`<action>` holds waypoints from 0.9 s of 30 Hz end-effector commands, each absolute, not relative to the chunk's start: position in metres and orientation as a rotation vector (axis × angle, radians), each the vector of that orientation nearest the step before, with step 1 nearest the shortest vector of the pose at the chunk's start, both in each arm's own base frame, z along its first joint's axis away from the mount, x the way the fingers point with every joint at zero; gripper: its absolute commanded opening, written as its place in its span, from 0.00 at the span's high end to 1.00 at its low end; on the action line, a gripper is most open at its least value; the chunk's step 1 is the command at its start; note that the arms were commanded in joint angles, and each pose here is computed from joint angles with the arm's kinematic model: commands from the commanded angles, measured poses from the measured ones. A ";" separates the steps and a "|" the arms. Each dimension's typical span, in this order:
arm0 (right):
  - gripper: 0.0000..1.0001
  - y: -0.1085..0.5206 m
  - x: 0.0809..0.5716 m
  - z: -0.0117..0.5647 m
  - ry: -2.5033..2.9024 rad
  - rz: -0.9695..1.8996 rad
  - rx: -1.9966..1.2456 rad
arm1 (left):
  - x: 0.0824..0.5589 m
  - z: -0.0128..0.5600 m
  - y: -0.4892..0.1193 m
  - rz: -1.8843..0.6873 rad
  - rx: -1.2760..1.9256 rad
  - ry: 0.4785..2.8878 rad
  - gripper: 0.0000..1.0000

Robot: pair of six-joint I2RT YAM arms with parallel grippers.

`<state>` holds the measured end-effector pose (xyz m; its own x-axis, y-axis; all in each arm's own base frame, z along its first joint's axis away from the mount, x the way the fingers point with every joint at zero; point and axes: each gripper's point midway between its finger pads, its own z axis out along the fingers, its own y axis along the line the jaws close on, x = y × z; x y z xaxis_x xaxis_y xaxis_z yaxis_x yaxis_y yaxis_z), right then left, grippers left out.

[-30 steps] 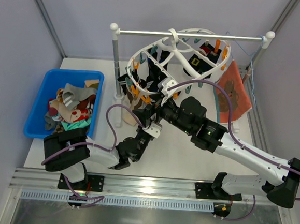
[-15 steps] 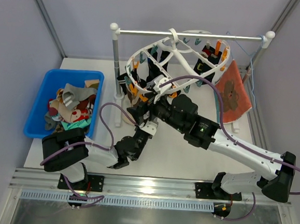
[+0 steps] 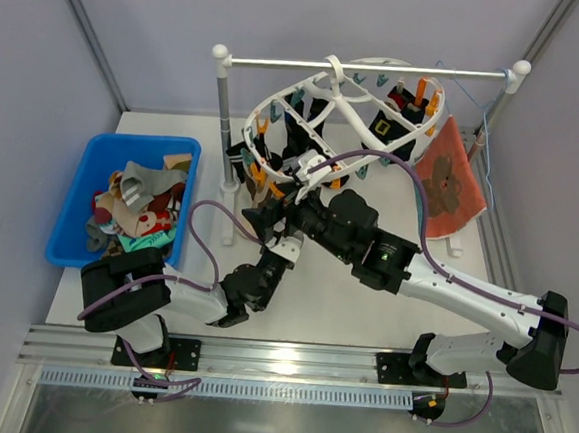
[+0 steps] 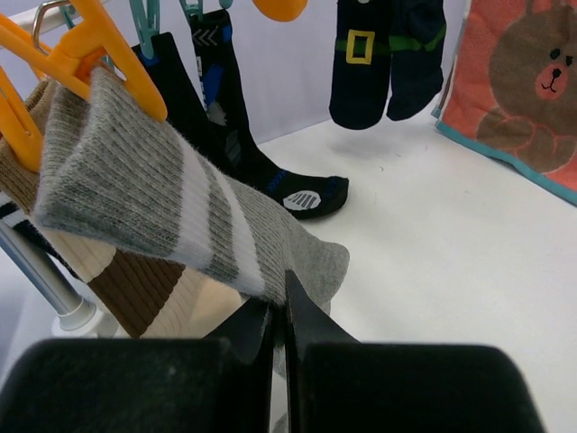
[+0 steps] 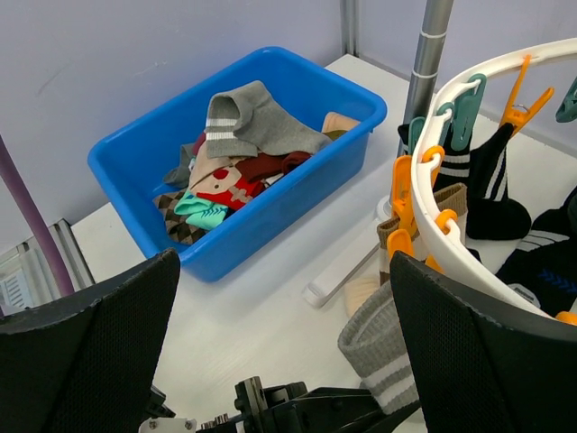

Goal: Remove the socks clipped to the hanger
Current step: Remove the sock from the hanger.

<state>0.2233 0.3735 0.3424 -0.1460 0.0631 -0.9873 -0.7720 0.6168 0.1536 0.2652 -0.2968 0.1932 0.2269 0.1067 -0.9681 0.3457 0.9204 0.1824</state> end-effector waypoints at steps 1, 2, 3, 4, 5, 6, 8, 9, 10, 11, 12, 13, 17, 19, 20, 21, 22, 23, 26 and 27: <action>0.02 0.389 0.186 0.257 1.734 0.775 -0.878 | 0.266 0.216 -0.302 -0.168 0.412 1.281 1.00; 0.02 0.390 0.185 0.257 1.732 0.773 -0.880 | 0.266 0.215 -0.302 -0.168 0.410 1.282 1.00; 0.02 0.389 0.184 0.257 1.731 0.775 -0.883 | 0.267 0.215 -0.301 -0.164 0.412 1.282 1.00; 0.02 0.389 0.182 0.257 1.729 0.775 -0.883 | 0.267 0.215 -0.301 -0.163 0.412 1.282 1.00; 0.02 0.389 0.182 0.257 1.728 0.768 -0.877 | 0.267 0.216 -0.301 -0.162 0.409 1.282 1.00; 0.02 0.389 0.180 0.256 1.729 0.766 -0.873 | 0.267 0.215 -0.300 -0.159 0.410 1.283 1.00; 0.02 0.386 0.181 0.251 1.738 0.744 -0.860 | 0.267 0.216 -0.300 -0.158 0.408 1.283 1.00; 0.02 0.383 0.182 0.246 1.747 0.722 -0.846 | 0.267 0.215 -0.299 -0.155 0.407 1.285 1.00; 0.02 0.382 0.182 0.246 1.747 0.715 -0.838 | 0.267 0.216 -0.299 -0.155 0.406 1.283 1.00; 0.02 0.381 0.182 0.245 1.746 0.712 -0.828 | 0.267 0.215 -0.299 -0.155 0.407 1.285 1.00; 0.02 0.380 0.183 0.243 1.753 0.701 -0.818 | 0.266 0.216 -0.298 -0.156 0.406 1.285 1.00; 0.02 0.376 0.186 0.239 1.761 0.678 -0.804 | 0.266 0.216 -0.298 -0.154 0.409 1.286 1.00; 0.02 0.370 0.195 0.231 1.782 0.609 -0.770 | 0.265 0.214 -0.297 -0.158 0.423 1.283 1.00; 0.02 0.371 0.199 0.232 1.782 0.587 -0.758 | 0.263 0.216 -0.298 -0.174 0.432 1.273 1.00; 0.01 0.370 0.203 0.228 1.793 0.555 -0.752 | 0.262 0.215 -0.298 -0.178 0.438 1.273 1.00; 0.01 0.372 0.206 0.229 1.796 0.543 -0.741 | 0.262 0.216 -0.298 -0.181 0.437 1.272 1.00; 0.02 0.371 0.208 0.229 1.799 0.528 -0.734 | 0.261 0.216 -0.298 -0.182 0.436 1.272 1.00; 0.01 0.370 0.213 0.224 1.814 0.489 -0.724 | 0.261 0.215 -0.298 -0.182 0.437 1.273 1.00; 0.01 0.365 0.222 0.223 1.820 0.427 -0.681 | 0.261 0.215 -0.298 -0.181 0.441 1.273 1.00; 0.01 0.364 0.224 0.223 1.821 0.411 -0.671 | 0.261 0.215 -0.298 -0.179 0.443 1.273 1.00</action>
<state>0.2353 0.3714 0.3239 -0.1557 0.1143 -0.9812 -0.6245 0.7582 0.1874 0.2651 -0.2891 0.1834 0.2066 0.1086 -0.9724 0.3505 0.9196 0.1772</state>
